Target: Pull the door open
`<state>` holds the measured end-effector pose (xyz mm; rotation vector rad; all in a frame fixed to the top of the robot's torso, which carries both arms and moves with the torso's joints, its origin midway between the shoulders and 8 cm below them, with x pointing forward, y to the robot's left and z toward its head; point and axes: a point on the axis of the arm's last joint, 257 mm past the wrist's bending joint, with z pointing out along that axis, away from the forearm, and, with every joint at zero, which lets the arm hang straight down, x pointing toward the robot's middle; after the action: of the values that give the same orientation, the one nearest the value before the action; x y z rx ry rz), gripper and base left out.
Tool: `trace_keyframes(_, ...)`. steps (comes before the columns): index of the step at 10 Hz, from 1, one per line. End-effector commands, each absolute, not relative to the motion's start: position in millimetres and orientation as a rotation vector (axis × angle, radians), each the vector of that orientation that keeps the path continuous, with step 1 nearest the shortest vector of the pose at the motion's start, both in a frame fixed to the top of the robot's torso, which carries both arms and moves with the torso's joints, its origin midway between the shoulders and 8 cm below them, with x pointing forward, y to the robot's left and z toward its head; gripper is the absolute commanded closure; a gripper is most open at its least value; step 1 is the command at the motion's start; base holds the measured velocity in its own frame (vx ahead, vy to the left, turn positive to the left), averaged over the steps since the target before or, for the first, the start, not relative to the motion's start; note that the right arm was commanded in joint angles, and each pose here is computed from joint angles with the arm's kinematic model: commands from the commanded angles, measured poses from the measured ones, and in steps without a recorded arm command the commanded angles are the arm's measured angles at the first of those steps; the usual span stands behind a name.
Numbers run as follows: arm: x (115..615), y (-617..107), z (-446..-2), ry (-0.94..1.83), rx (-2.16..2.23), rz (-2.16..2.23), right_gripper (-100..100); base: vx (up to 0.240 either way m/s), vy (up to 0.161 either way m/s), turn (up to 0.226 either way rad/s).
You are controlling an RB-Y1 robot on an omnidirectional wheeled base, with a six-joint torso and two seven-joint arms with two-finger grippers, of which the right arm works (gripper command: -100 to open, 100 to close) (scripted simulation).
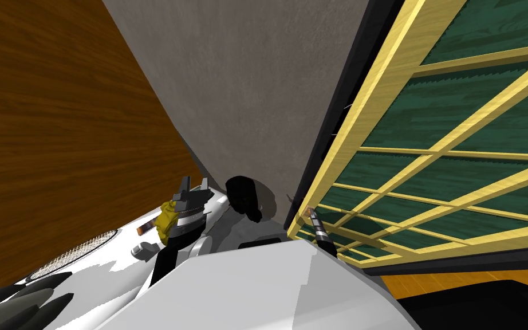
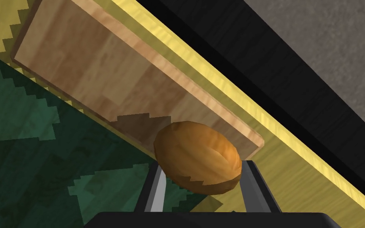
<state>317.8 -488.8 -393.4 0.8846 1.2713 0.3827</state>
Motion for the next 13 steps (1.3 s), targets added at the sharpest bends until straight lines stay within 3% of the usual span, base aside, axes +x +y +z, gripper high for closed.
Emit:
trace_keyframes(1,320.5,-483.0,-397.5,1.252,0.93,0.436,100,-0.041,-0.008,0.01)
trace_keyframes(13,340.2,-474.0,-396.6,1.088,1.148,0.717,100,-0.041,-0.012,0.019)
